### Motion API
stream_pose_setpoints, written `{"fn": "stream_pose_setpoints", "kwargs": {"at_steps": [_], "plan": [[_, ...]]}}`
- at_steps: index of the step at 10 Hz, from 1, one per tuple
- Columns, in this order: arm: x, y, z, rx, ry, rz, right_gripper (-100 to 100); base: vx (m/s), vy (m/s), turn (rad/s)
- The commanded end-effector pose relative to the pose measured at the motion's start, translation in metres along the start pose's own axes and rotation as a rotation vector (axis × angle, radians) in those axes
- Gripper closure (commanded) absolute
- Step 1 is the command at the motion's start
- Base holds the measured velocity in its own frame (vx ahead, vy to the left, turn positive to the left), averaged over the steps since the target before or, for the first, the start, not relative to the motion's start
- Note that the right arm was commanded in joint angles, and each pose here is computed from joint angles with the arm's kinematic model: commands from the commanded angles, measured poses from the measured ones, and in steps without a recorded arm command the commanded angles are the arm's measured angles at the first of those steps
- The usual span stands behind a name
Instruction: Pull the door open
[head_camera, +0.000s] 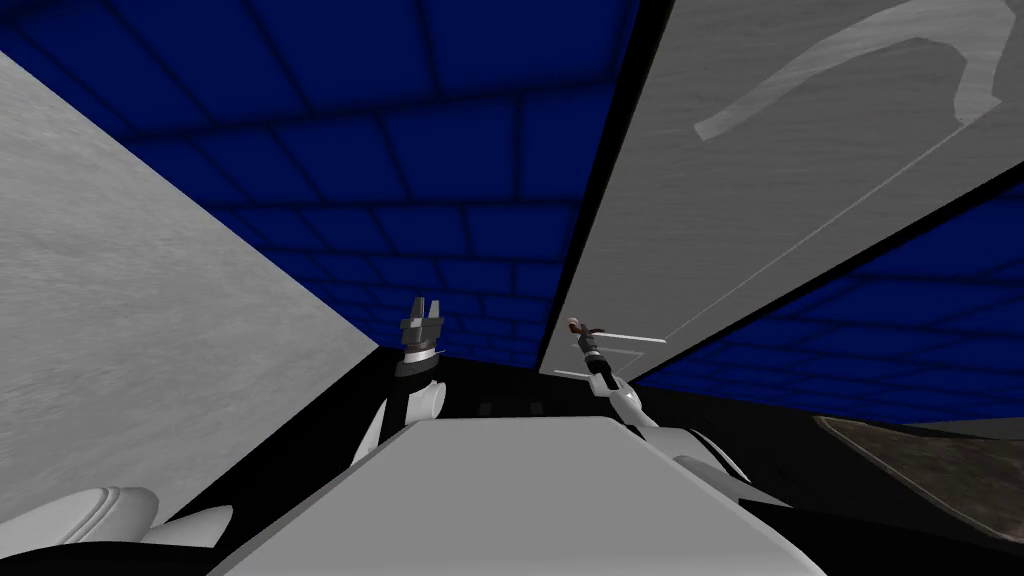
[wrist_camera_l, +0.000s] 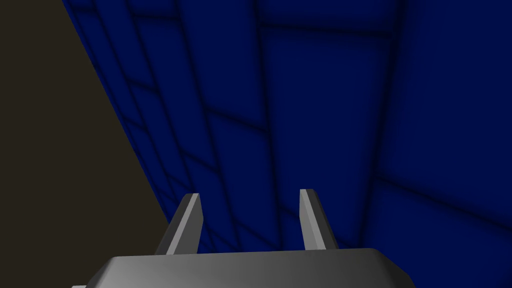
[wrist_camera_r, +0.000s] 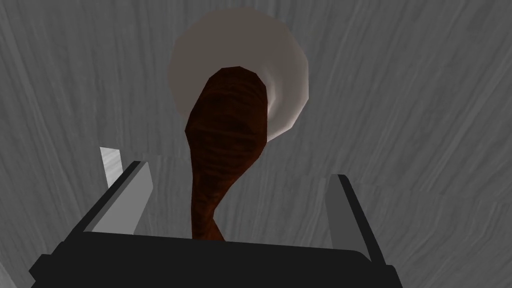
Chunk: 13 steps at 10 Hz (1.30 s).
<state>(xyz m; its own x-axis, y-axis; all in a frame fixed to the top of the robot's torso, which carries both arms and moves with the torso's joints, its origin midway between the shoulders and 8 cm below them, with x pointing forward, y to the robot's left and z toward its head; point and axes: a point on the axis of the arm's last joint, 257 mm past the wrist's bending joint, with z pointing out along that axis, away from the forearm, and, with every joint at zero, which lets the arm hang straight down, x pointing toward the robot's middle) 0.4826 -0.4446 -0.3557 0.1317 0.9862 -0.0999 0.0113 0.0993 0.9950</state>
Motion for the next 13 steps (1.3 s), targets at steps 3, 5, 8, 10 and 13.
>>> {"fn": "stream_pose_setpoints", "kwargs": {"at_steps": [3, 5, 8, 10, 13], "plan": [[-0.009, 0.0, -0.0032, -0.001, -0.009, 0.0, 100, 0.085, 0.007, 0.03], [-0.009, 0.0, -0.0032, -0.001, -0.009, 0.0, 100, -0.026, -0.004, 0.002], [-0.009, 0.0, -0.0032, -0.001, -0.009, 0.0, 100, -0.008, -0.001, 0.001], [-0.006, -0.001, -0.0061, -0.002, 0.014, 0.001, 100, -0.134, -0.04, 0.072], [-0.002, 0.001, -0.0107, -0.008, 0.058, -0.002, 100, -0.194, -0.065, 0.092]]}}
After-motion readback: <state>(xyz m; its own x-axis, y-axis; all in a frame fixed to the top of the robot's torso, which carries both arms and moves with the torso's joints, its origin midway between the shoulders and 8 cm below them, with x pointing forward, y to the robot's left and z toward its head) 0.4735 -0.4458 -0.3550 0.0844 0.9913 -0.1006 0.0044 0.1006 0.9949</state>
